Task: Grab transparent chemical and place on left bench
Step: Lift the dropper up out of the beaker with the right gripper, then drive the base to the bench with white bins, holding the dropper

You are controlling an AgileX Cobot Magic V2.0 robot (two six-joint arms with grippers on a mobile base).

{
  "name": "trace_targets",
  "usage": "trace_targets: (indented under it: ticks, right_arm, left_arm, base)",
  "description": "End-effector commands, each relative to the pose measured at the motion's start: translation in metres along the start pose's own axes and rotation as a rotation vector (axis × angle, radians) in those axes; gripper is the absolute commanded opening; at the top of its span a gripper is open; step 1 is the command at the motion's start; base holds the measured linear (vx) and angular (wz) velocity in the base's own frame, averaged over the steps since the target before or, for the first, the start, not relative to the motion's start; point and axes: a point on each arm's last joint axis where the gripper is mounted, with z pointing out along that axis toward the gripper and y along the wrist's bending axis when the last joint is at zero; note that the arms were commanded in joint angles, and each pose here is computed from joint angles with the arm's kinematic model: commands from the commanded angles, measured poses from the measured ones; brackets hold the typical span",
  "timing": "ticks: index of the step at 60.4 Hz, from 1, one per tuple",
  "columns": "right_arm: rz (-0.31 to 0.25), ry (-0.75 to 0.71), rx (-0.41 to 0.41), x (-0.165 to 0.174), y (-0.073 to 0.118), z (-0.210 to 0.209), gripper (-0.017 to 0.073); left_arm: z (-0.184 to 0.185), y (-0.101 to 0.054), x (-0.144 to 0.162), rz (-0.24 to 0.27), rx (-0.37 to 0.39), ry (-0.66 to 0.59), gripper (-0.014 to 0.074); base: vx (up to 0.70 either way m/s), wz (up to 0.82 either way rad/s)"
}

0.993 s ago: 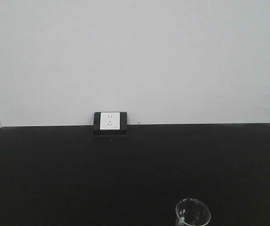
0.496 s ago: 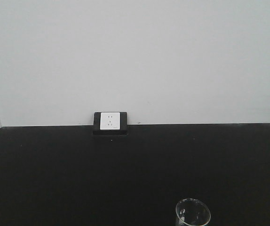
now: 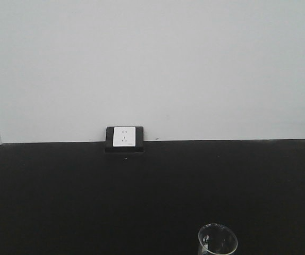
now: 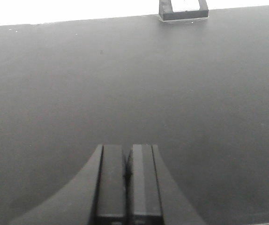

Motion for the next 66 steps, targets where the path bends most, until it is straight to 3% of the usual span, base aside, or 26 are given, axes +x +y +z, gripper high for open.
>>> trace_targets:
  ticks: [1,30,66]
  right_arm:
    - [-0.021,-0.090,-0.038,-0.0156,0.0034,-0.0023,-0.0003]
    - [-0.021,-0.090,-0.038,-0.0156,0.0034,-0.0023,-0.0003]
    - [-0.021,-0.090,-0.038,-0.0156,0.0034,-0.0023,-0.0003]
  left_arm:
    - [-0.0013,0.0001,-0.0028,-0.009,-0.002,-0.081,-0.0003]
    - [-0.0013,0.0001,-0.0028,-0.009,-0.002,-0.081,-0.0003]
    - [-0.0013,0.0001,-0.0028,-0.009,-0.002,-0.081,-0.0003]
  base:
    - [-0.01,0.01]
    - [-0.09,-0.07]
    - [-0.28,-0.15]
